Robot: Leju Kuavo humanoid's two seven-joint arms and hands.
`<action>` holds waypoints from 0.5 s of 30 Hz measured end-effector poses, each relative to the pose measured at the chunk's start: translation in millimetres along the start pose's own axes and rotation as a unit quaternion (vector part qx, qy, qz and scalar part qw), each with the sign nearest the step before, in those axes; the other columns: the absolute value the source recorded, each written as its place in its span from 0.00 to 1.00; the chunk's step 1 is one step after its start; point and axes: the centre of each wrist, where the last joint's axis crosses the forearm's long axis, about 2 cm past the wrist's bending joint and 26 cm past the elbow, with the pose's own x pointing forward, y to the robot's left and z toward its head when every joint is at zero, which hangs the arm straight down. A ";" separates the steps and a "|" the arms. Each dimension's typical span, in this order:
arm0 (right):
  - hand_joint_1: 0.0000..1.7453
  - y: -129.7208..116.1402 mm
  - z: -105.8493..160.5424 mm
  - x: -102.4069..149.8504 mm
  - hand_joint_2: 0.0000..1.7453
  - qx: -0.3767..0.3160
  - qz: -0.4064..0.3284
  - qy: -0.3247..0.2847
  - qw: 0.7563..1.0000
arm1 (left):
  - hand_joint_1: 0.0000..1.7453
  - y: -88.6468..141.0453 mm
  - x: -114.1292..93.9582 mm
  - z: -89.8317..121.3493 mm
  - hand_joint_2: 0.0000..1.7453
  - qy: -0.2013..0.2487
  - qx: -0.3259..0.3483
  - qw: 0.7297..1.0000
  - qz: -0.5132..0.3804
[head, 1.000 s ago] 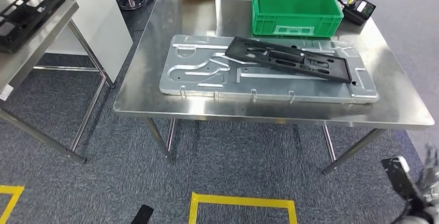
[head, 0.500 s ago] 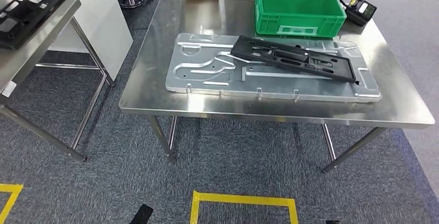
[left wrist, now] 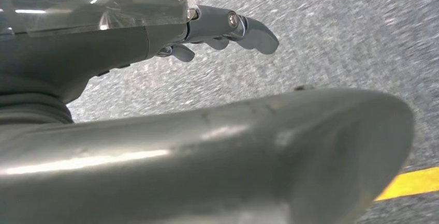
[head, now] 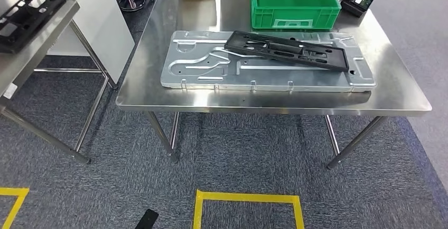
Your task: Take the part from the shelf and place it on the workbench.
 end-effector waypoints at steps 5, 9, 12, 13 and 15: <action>0.00 5.9 1.7 0.1 0.00 0.005 0.009 -0.001 1.000 | 0.00 0.4 0.5 -0.2 0.00 0.001 0.000 1.000 -0.002; 0.00 9.8 2.9 0.7 0.00 0.008 0.027 -0.003 1.000 | 0.00 3.0 4.8 -1.3 0.00 -0.003 0.004 1.000 -0.003; 0.00 11.5 3.4 -0.3 0.00 0.008 0.037 -0.002 0.999 | 0.00 2.7 3.8 -1.1 0.00 -0.001 0.004 1.000 -0.003; 0.00 12.0 3.6 -1.1 0.00 0.009 0.040 -0.001 0.999 | 0.00 2.6 3.6 -1.1 0.00 -0.001 0.004 1.000 -0.003; 0.00 12.8 3.8 -2.2 0.00 0.009 0.045 0.000 0.999 | 0.00 2.8 4.2 -1.2 0.00 -0.001 0.004 1.000 -0.003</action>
